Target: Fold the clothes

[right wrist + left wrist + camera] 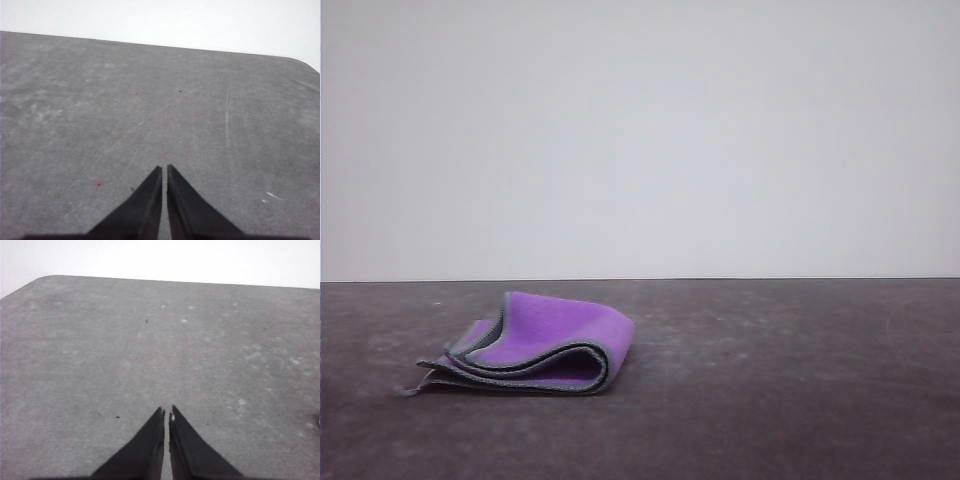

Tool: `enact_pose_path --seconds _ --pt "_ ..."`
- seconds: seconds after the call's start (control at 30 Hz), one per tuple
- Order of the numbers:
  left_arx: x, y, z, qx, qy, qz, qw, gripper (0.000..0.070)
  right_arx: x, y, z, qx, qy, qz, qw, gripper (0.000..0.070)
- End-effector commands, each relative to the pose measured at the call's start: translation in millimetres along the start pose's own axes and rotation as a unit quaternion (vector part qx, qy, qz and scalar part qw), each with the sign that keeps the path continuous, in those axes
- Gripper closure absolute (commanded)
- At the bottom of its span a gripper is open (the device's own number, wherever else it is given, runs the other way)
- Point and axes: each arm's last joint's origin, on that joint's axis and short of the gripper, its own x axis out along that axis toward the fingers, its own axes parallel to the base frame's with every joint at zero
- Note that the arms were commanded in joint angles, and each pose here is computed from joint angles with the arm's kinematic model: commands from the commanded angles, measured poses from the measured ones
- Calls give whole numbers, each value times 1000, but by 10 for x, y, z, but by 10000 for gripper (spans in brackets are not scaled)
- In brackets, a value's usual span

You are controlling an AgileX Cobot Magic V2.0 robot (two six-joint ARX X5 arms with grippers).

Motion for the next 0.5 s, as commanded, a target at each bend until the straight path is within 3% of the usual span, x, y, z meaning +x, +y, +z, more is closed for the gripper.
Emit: enact_pose_path --seconds 0.0,0.47 --pt "18 3 -62 2 13 2 1000 695 7 1 -27 6 4 -2 1000 684" --pt "18 3 -63 2 13 2 1000 695 7 0 0 7 -9 -2 1000 684"
